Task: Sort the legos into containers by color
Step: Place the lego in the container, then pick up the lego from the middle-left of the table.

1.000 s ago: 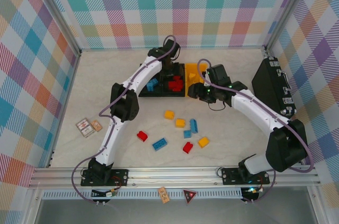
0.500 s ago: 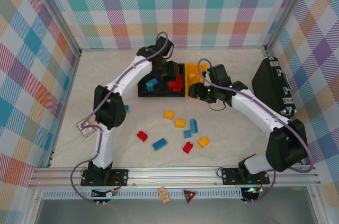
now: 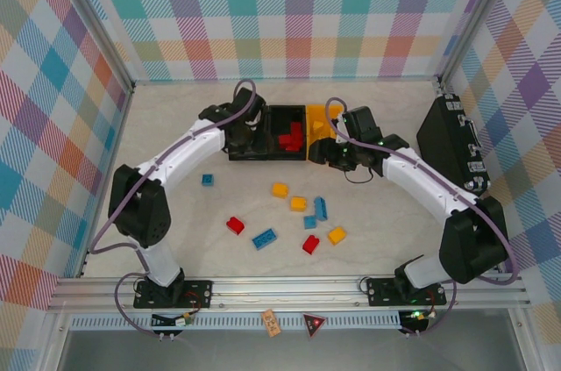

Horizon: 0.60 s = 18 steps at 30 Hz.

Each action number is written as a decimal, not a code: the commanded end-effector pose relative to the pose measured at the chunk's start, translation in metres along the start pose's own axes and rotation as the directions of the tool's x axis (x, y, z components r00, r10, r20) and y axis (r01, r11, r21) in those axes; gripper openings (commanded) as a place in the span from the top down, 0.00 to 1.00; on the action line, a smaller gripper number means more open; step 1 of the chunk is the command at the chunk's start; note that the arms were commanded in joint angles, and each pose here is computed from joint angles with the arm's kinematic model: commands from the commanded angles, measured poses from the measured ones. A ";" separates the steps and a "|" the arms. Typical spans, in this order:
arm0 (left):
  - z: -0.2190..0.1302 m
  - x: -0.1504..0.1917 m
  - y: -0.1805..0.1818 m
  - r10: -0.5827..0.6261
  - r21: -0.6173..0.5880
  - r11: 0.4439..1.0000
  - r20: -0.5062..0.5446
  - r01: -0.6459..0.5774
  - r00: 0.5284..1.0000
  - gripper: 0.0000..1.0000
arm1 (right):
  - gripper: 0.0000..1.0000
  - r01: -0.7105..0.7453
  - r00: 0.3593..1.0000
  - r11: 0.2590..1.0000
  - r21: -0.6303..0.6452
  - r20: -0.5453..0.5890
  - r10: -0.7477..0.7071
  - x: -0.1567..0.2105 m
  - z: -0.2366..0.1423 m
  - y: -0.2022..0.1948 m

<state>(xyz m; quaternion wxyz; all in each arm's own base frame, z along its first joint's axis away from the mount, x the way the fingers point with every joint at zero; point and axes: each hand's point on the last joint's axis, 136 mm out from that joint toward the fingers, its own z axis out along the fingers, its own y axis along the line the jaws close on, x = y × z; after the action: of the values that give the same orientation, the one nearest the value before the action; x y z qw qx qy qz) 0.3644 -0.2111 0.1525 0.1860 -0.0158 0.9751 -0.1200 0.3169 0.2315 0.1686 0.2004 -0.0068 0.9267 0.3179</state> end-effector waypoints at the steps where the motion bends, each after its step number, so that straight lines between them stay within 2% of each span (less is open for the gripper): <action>1: -0.015 0.012 0.017 -0.061 -0.027 0.998 0.025 0.061 0.998 0.45 | 0.42 0.053 0.998 0.997 -0.057 -0.040 -0.055 0.011 0.011 0.011; 10: -0.020 0.078 0.063 -0.191 -0.135 0.974 -0.045 0.184 0.981 0.38 | 0.42 0.179 0.974 0.962 -0.208 -0.099 -0.202 0.046 0.022 0.040; 18: -0.022 0.149 0.087 -0.340 -0.214 0.929 -0.176 0.301 0.924 0.23 | 0.42 0.201 0.962 0.958 -0.207 -0.144 -0.233 0.062 0.032 0.034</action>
<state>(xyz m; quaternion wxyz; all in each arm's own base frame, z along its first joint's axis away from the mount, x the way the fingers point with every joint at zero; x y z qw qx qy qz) 0.2469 -0.1413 0.1064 0.0984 -0.1418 0.9826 -0.0692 0.2705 0.2789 0.1472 0.1568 -0.1323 0.9059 0.3705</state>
